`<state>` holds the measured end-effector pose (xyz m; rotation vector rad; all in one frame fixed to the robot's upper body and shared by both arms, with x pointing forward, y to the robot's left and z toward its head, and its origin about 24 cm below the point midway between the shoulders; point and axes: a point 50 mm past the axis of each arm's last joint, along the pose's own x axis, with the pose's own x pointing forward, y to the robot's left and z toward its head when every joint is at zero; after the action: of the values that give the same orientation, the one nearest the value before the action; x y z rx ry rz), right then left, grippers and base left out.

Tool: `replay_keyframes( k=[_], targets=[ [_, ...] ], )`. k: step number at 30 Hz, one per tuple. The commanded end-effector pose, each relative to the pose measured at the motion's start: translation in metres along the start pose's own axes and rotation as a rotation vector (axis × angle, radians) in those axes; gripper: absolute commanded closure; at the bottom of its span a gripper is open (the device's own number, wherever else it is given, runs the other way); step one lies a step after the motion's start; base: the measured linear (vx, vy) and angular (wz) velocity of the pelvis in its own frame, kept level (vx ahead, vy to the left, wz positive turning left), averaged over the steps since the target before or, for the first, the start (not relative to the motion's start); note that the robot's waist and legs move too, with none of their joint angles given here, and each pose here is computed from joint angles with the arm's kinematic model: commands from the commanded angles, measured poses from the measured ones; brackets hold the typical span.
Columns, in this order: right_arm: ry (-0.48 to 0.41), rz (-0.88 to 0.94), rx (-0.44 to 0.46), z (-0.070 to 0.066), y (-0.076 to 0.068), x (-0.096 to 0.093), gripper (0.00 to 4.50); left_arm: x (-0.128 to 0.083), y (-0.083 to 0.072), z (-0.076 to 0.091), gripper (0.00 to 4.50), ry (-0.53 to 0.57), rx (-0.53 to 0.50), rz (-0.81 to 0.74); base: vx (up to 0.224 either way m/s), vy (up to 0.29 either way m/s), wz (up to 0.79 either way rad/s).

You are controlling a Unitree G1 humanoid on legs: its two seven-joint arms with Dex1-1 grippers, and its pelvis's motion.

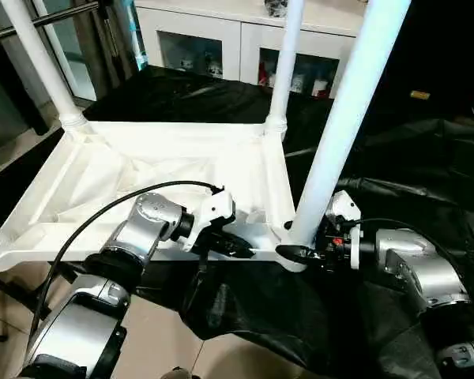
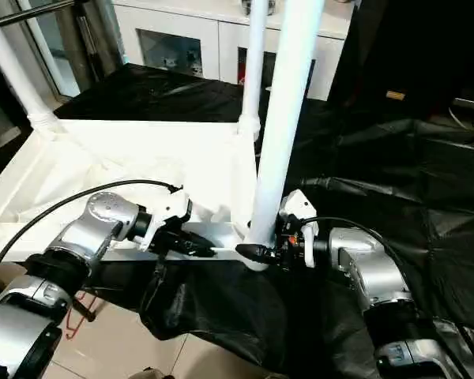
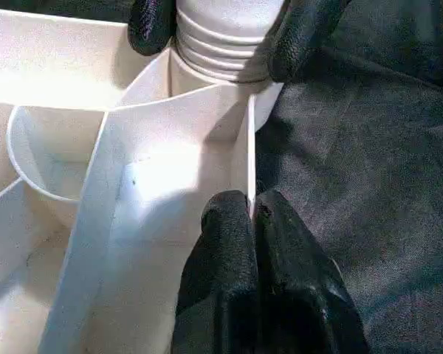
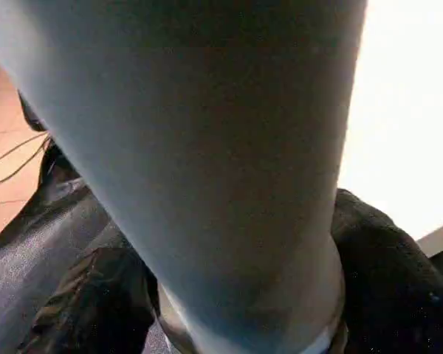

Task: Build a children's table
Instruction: Rotate leg to tighten

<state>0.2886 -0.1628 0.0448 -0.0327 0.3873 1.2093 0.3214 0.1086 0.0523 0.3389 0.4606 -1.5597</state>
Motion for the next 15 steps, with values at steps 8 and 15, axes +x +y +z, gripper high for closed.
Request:
replay_keyframes(
  k=[8,15],
  targets=[
    [-0.007,-0.329,0.028,-0.013,-0.01,0.041,1.73,0.024,0.024,0.037,4.5,-0.101,0.014,0.288,0.0,0.0,0.0],
    [-0.065,-0.614,0.181,-0.014,-0.017,0.069,1.73,0.041,0.038,0.058,4.5,-0.163,-0.051,0.507,0.0,0.0,0.0]
  ],
)
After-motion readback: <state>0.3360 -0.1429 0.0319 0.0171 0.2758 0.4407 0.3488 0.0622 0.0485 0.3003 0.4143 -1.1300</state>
